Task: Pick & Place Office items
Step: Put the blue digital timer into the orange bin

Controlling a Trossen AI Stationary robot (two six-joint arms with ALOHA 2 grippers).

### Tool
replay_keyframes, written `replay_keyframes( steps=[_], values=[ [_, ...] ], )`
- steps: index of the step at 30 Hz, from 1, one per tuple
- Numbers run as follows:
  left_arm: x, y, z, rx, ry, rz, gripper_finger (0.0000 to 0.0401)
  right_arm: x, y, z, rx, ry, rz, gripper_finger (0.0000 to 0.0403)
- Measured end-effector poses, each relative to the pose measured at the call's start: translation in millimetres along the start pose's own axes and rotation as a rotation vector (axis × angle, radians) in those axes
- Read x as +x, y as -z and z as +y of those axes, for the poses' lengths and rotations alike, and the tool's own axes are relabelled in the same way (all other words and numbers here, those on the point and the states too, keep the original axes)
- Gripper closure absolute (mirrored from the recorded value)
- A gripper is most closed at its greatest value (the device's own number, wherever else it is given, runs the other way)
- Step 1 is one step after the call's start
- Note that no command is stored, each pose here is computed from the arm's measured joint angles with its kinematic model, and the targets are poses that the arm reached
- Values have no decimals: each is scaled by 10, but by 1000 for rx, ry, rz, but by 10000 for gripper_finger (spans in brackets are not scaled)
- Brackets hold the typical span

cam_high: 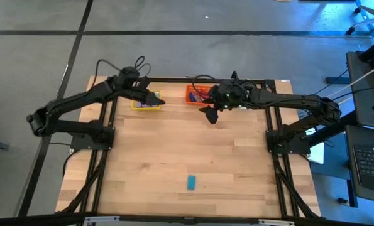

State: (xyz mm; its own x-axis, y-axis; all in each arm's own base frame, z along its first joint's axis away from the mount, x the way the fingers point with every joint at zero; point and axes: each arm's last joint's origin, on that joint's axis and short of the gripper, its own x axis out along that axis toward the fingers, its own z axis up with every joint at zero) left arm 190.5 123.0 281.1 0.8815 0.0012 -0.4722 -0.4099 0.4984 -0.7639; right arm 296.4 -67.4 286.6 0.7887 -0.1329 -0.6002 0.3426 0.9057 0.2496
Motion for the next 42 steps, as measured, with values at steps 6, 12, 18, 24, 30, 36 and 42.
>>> replay_keyframes(
  steps=[6, 12, 18, 24, 30, 36, 42],
  values=[
    [-101, 149, -484, 40, 235, -59, 199, 4, 50, 138, -28, -35, 20, 158],
    [-116, 330, -795, 52, 333, -122, 198, -2, 129, 365, -97, -109, 42, 158],
    [-54, 537, -951, 50, 335, -115, 200, -39, 255, 670, -165, -282, 100, 158],
    [-31, 715, -1065, 44, 328, -118, 200, 3, 505, 1064, -271, -388, 172, 158],
    [-29, 876, -1150, 77, 314, -128, 199, 165, 892, 1447, -403, -451, 277, 158],
    [-38, 1019, -1215, 106, 309, -120, 202, 404, 1262, 1790, -486, -465, 270, 158],
    [-59, 1155, -1281, 145, 344, -67, 202, 631, 1540, 2005, -465, -380, 182, 156]
  ],
)
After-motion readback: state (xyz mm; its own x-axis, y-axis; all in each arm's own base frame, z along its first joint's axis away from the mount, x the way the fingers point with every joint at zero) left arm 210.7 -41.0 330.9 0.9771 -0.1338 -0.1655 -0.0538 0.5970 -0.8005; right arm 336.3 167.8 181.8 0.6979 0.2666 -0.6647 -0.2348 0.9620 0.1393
